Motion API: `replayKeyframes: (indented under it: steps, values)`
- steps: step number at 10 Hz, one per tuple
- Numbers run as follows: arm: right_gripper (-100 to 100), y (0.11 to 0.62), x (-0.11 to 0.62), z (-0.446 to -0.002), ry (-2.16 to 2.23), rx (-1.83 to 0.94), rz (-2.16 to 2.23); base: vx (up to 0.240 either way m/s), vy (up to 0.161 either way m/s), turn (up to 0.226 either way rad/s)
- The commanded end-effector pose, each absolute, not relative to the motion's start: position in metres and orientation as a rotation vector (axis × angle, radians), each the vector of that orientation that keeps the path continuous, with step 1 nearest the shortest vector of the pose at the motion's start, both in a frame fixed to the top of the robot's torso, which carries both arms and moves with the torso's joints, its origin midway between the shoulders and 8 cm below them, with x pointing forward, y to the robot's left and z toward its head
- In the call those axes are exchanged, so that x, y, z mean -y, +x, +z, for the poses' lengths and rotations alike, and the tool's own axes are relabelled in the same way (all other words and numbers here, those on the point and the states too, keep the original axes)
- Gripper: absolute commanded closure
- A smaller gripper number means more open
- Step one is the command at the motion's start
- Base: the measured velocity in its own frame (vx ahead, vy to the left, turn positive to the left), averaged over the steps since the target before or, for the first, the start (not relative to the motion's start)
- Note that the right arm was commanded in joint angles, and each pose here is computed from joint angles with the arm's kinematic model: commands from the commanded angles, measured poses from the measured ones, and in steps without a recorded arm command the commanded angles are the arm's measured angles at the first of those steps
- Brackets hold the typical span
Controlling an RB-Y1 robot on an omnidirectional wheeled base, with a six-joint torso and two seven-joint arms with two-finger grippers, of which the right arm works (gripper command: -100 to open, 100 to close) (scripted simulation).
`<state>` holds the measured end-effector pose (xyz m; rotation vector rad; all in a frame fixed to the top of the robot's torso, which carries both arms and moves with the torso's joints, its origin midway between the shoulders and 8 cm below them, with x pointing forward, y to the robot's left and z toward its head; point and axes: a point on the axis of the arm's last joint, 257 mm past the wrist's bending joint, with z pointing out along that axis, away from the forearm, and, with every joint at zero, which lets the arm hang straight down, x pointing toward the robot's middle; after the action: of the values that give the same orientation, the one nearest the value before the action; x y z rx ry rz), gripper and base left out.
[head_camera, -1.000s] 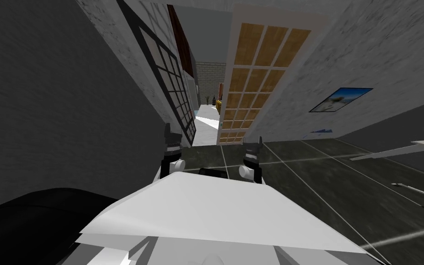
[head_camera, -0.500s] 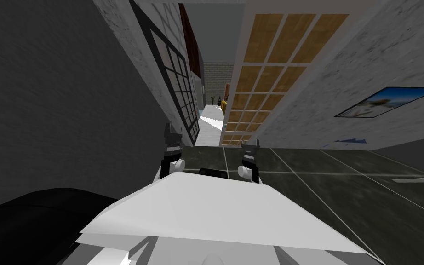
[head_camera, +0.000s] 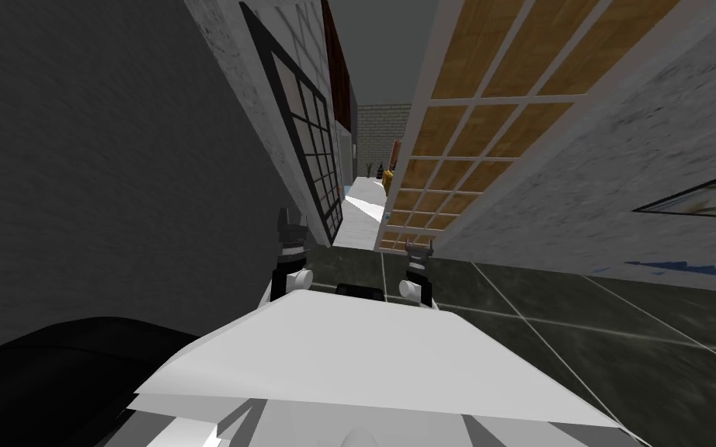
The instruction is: Push the door open
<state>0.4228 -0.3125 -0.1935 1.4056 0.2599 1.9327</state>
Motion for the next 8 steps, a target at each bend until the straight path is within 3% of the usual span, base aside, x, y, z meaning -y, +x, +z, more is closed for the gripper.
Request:
replayKeyframes:
  steps: [1,8]
  values:
    - [-100,0.424,0.316,-0.207,1.451,-0.218,1.951,0.083,-0.064,0.185]
    - [-100,0.427,0.331,-0.267,1.636,-0.034,1.992,0.082,-0.052,0.200]
